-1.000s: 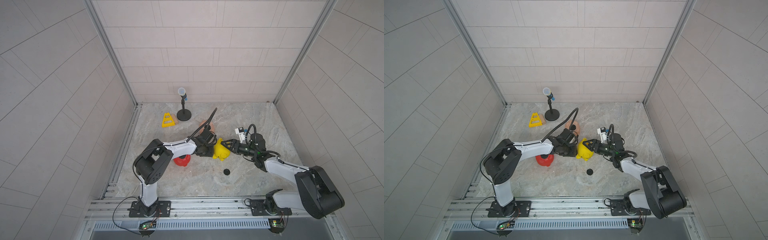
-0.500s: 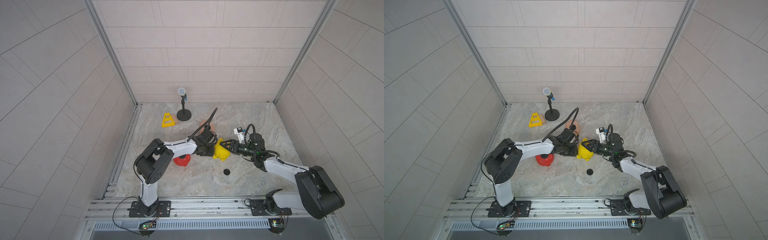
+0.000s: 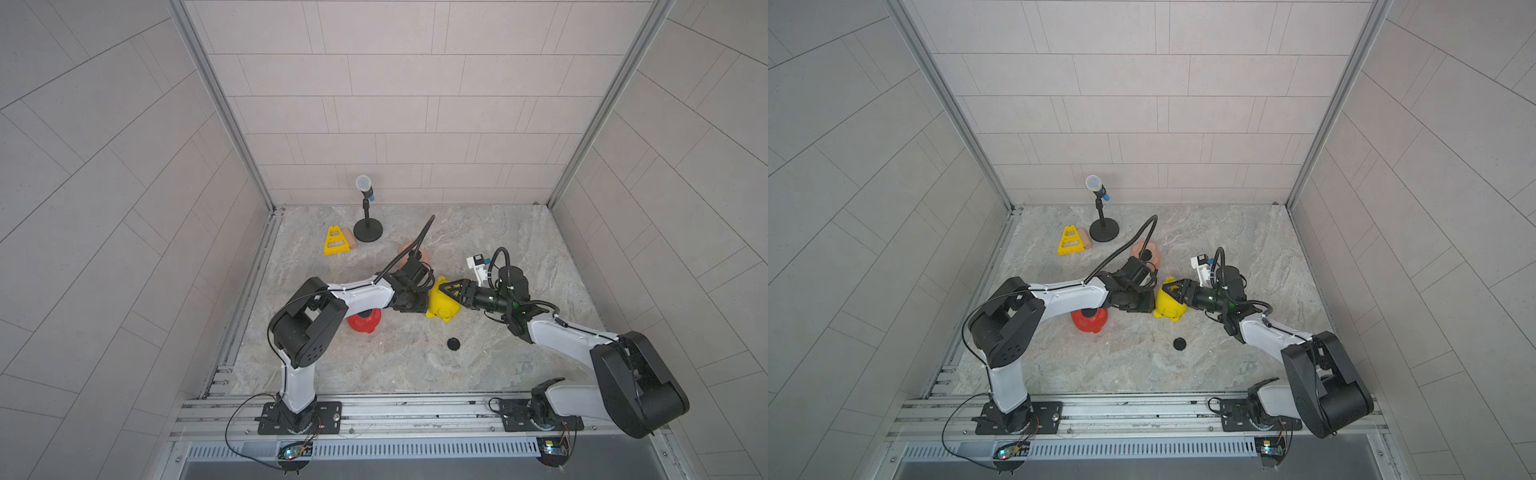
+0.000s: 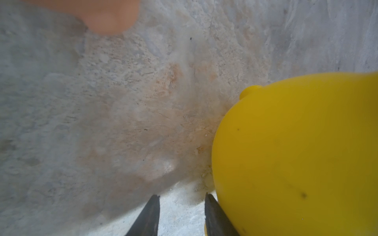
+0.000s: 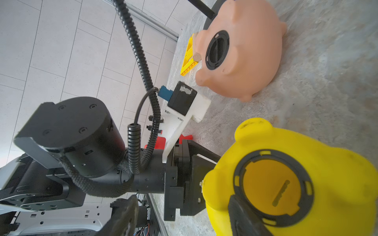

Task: Close piggy banks
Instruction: Turn over the piggy bank at the center of the board.

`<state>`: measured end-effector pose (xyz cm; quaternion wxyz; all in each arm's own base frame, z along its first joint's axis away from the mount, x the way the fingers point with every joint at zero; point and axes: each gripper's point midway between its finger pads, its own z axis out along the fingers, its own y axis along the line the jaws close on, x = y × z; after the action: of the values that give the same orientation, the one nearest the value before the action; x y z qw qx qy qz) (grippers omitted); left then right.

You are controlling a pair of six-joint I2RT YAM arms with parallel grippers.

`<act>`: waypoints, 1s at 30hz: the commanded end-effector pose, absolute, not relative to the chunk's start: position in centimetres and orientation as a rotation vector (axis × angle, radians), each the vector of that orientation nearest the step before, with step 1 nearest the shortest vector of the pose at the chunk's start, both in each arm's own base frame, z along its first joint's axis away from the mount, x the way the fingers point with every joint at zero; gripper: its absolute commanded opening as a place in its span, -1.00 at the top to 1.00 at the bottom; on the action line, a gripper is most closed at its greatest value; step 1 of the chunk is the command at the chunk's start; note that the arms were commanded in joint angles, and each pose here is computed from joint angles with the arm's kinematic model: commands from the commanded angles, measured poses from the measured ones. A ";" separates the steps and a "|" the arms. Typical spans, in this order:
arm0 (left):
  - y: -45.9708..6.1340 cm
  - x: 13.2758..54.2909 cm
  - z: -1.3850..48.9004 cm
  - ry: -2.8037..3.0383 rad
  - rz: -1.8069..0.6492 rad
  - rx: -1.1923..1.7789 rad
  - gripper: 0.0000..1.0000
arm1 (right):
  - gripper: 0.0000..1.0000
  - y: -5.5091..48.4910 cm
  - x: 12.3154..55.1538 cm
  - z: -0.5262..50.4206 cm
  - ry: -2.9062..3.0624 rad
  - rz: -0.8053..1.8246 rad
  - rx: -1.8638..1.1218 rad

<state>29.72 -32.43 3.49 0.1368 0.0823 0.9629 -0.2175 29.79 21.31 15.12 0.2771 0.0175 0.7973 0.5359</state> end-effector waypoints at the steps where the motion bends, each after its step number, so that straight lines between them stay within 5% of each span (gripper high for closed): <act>1: -33.0 30.0 3.6 2.771 -0.640 0.249 0.15 | -0.42 21.8 29.8 16.0 2.129 1.448 0.004; 30: -31.9 29.9 3.4 2.780 -0.575 0.246 0.16 | -0.42 22.9 29.6 17.2 2.107 1.462 -0.052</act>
<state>30.00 -32.16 3.43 0.1438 0.0801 0.9640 -0.2090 29.67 22.52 15.61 0.2695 -0.0016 0.7983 0.5385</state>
